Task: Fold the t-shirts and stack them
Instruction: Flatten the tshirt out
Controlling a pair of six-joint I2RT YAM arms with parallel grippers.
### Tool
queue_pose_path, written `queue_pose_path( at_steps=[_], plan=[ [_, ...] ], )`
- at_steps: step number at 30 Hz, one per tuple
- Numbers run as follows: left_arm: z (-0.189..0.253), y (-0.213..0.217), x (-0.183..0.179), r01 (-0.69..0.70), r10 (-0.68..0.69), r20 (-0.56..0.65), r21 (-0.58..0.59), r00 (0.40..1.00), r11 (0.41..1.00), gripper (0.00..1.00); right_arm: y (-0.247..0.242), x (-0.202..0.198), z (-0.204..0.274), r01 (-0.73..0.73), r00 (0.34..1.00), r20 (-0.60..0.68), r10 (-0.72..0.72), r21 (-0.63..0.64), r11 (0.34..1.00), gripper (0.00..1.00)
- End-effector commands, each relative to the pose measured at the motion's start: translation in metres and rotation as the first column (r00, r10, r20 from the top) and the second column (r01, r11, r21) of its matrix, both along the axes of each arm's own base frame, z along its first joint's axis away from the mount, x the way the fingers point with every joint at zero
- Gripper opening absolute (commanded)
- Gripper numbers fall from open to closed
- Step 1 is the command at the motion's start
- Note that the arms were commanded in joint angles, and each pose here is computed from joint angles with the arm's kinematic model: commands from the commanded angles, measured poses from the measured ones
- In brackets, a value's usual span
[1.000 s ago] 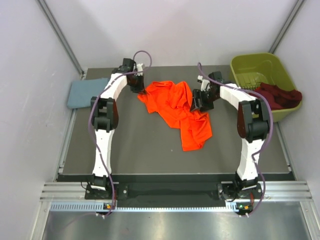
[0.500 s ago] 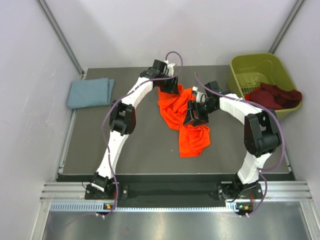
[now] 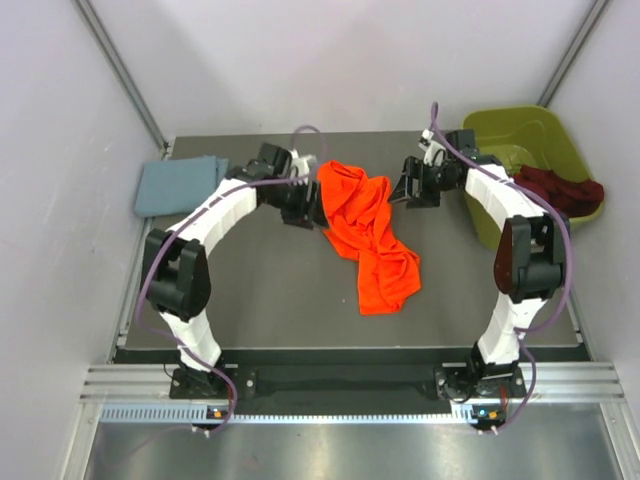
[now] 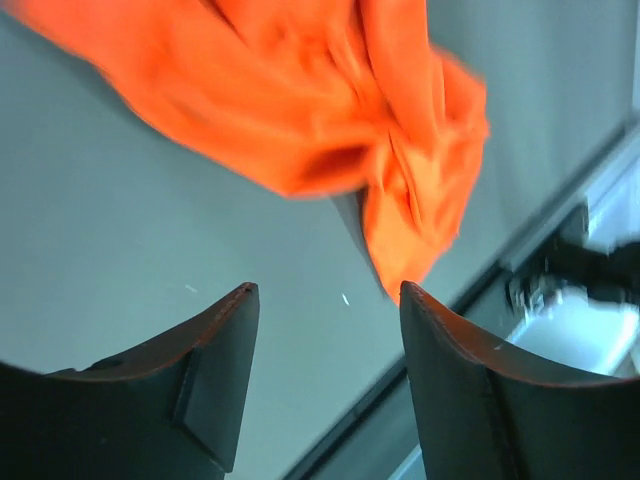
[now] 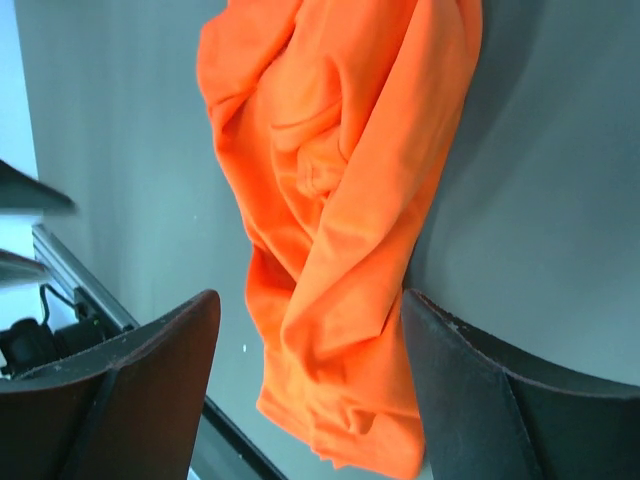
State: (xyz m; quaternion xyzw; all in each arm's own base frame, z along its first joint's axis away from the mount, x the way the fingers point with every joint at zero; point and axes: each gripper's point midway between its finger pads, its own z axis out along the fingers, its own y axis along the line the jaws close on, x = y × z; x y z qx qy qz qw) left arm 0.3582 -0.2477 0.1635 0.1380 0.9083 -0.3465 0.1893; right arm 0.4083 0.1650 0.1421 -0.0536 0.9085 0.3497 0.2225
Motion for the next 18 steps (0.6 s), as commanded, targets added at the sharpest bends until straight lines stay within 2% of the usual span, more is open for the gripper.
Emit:
queue_pose_path(
  at_steps=[1, 6, 9, 18],
  plan=[
    [-0.051, -0.011, -0.048, 0.106, -0.105, -0.162, -0.002, 0.981, 0.994, 0.61, 0.003, 0.019, 0.011, -0.011, 0.999, 0.051, 0.011, 0.0, 1.0, 0.73],
    [-0.082, -0.025, -0.075, 0.142, -0.136, -0.199, 0.019, 0.97, 0.99, 0.6, 0.003, 0.035, 0.013, -0.012, 0.997, 0.07, 0.012, -0.006, 1.0, 0.74],
    [-0.092, -0.037, -0.081, 0.175, -0.168, -0.174, 0.027, 0.97, 0.984, 0.6, 0.006, 0.041, 0.015, -0.006, 0.996, 0.088, 0.006, -0.001, 1.0, 0.73],
    [-0.115, -0.066, -0.107, 0.295, -0.285, -0.213, 0.018, 0.935, 0.955, 0.59, 0.002, 0.034, 0.018, -0.011, 0.995, 0.103, 0.013, -0.017, 1.0, 0.75]
  ],
)
